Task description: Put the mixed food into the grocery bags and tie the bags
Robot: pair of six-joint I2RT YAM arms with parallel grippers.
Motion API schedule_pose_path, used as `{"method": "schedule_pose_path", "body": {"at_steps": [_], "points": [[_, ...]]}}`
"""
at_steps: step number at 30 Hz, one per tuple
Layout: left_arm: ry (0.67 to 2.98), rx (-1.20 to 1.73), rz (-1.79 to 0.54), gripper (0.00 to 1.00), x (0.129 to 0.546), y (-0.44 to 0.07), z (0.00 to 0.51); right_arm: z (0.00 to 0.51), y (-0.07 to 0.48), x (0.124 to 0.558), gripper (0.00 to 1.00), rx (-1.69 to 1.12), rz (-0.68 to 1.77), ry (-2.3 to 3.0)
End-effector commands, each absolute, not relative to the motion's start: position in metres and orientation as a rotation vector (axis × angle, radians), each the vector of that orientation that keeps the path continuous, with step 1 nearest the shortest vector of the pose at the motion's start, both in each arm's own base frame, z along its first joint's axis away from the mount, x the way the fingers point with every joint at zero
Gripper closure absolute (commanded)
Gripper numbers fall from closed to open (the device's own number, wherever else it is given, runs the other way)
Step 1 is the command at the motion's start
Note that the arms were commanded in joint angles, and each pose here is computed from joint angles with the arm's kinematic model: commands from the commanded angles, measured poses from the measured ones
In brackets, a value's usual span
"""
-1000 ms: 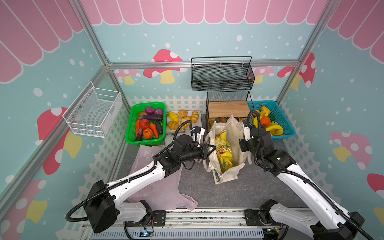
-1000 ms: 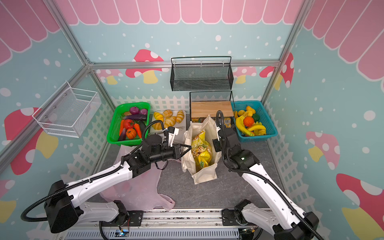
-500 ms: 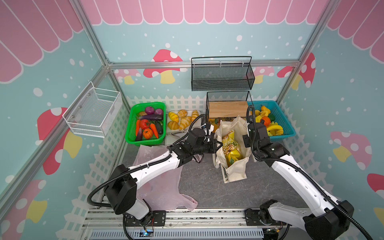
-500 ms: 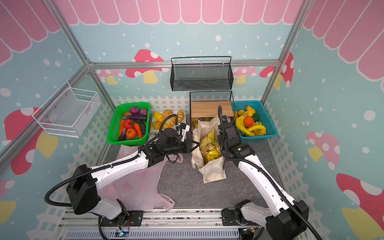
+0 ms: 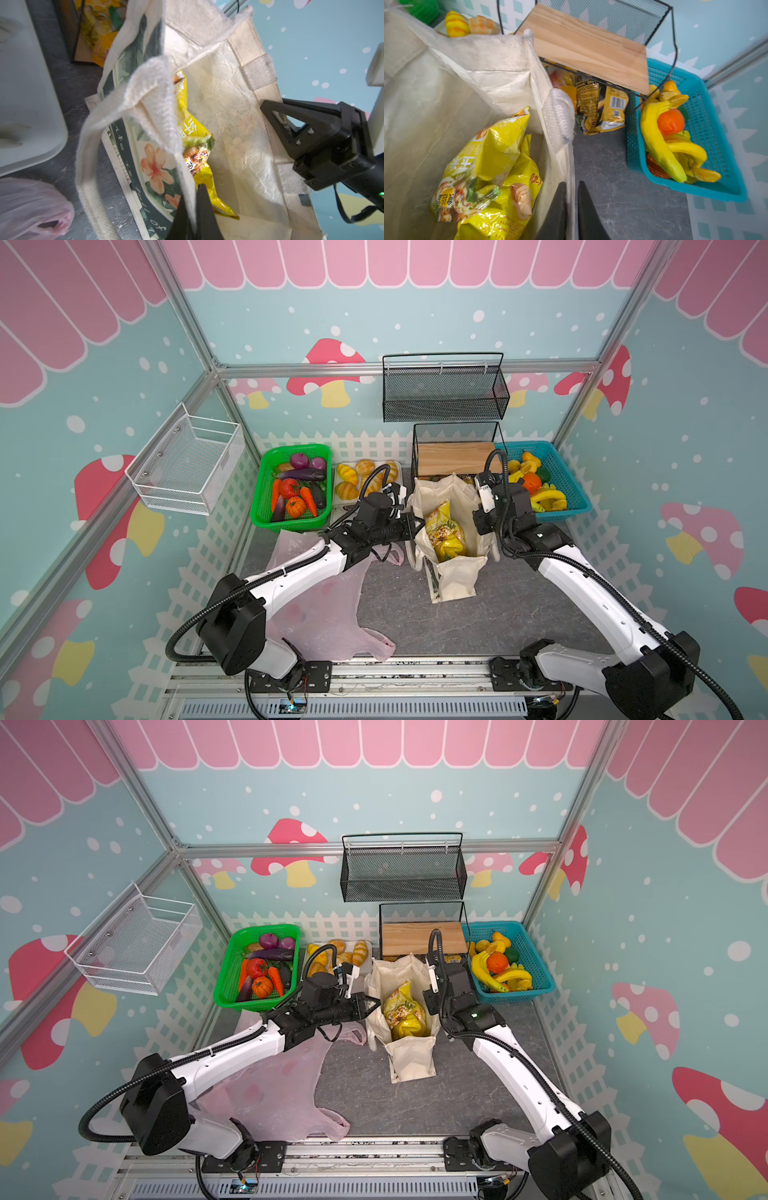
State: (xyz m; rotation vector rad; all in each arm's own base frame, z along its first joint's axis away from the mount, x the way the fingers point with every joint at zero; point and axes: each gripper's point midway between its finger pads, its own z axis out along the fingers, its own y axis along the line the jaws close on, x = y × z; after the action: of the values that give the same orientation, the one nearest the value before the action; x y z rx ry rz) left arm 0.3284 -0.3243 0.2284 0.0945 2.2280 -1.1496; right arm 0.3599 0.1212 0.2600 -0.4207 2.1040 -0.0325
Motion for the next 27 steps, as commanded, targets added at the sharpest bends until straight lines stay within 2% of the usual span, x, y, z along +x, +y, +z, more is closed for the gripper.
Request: {"method": "schedule_pose_path", "body": {"at_steps": [1, 2, 5, 11, 19, 20, 23, 27], "points": [[2.202, 0.076, -1.171, 1.00, 0.328, -0.315, 0.236, 0.272, 0.141, 0.361, 0.61, -0.469, 0.110, 2.039], [2.204, 0.072, -1.169, 1.00, 0.328, -0.313, 0.235, 0.279, 0.141, 0.360, 0.55, -0.465, 0.126, 2.021], [2.194, 0.065, -1.157, 1.00, 0.328, -0.307, 0.235, 0.297, 0.143, 0.355, 0.46, -0.467, 0.186, 1.959], [2.190, 0.053, -1.144, 1.00, 0.332, -0.297, 0.233, 0.305, 0.153, 0.346, 0.43, -0.479, 0.306, 1.905], [2.177, 0.054, -1.204, 1.00, 0.333, -0.302, 0.237, 0.259, 0.168, 0.354, 0.39, -0.477, 0.406, 2.012], [2.178, 0.056, -1.213, 1.00, 0.333, -0.304, 0.237, 0.255, 0.169, 0.355, 0.41, -0.479, 0.408, 2.021], [2.180, 0.067, -1.200, 1.00, 0.334, -0.303, 0.237, 0.254, 0.170, 0.358, 0.56, -0.471, 0.413, 2.017], [2.166, 0.055, -1.091, 1.00, 0.343, -0.289, 0.244, 0.259, 0.181, 0.355, 0.63, -0.488, 0.495, 1.973]]}}
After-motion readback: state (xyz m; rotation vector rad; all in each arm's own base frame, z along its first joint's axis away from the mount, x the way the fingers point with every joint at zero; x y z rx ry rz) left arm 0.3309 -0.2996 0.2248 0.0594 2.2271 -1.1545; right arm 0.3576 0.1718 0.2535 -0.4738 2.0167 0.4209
